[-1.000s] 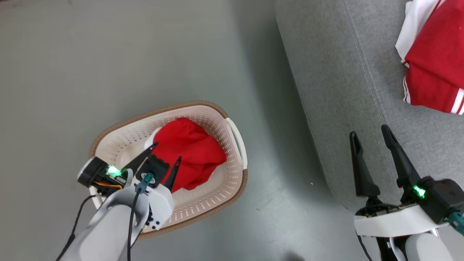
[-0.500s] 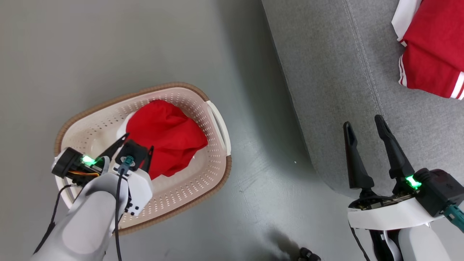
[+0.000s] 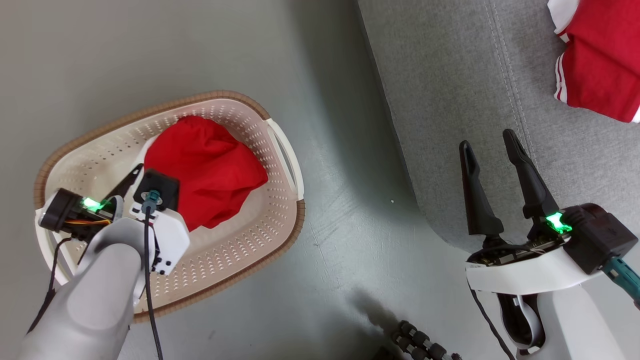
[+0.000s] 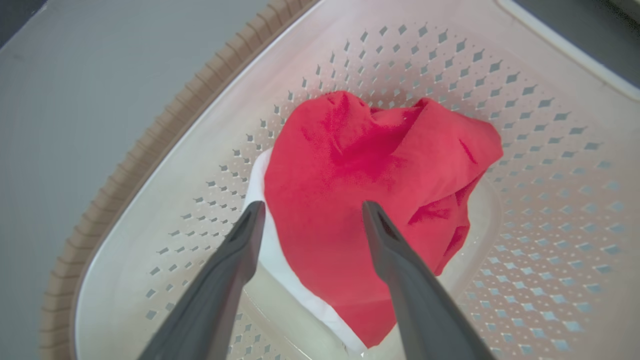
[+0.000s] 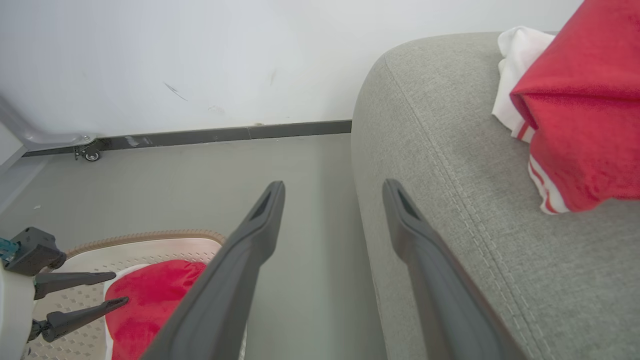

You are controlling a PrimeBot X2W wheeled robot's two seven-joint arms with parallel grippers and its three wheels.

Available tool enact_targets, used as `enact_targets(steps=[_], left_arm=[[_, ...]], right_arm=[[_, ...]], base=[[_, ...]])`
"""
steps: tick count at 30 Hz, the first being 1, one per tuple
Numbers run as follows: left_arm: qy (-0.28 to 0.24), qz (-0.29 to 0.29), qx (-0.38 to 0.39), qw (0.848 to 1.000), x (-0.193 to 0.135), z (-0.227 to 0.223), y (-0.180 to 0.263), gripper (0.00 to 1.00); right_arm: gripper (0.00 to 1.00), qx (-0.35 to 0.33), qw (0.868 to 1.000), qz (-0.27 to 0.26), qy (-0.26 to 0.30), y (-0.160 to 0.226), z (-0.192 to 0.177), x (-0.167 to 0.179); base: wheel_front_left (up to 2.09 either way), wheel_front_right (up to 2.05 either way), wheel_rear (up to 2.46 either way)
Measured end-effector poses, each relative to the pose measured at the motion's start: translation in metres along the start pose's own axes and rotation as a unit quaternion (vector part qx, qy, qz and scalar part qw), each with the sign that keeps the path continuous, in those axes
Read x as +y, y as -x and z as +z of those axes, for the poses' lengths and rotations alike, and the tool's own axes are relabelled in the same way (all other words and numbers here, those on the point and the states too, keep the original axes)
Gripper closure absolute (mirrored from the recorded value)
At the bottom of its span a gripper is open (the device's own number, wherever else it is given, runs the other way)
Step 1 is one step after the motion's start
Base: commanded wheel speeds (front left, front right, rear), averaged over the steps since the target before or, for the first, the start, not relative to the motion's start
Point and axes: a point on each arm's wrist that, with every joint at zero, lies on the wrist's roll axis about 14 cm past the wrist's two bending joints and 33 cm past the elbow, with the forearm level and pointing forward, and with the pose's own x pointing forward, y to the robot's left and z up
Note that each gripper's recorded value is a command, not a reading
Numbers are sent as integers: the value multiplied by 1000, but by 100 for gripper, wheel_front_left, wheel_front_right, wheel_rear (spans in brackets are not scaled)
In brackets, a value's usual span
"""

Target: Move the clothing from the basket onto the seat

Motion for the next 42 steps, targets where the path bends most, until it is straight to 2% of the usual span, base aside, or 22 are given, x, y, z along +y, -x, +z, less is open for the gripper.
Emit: enact_targets(steps=[12, 24, 26, 27, 28, 35, 42], left_arm=[[-5, 41, 23, 999, 16, -12, -18, 0], [37, 47, 79, 995, 9, -33, -24, 0], [37, 44, 82, 995, 6, -34, -24, 63], [36, 40, 86, 995, 4, -35, -24, 86], [35, 38, 88, 995, 3, -36, -24, 100], [22, 17, 91, 995, -8, -36, -23, 100], [22, 18, 52, 998, -6, -15, -24, 100]], right_arm=[[0, 16, 1000, -1, 0, -10, -12, -1], [0, 24, 1000, 0, 4, -18, -19, -2], [0, 25, 1000, 0, 4, -18, -19, -2], [0, 24, 1000, 0, 4, -18, -19, -2], [0, 22, 1000, 0, 4, -19, -18, -2], [0, 8, 1000, 1, 3, -26, -9, -3], [0, 0, 1000, 4, 2, -29, -4, -1]], base=[[0, 0, 0], [0, 0, 0], [0, 0, 0], [0, 0, 0], [0, 0, 0], [0, 0, 0], [0, 0, 0]])
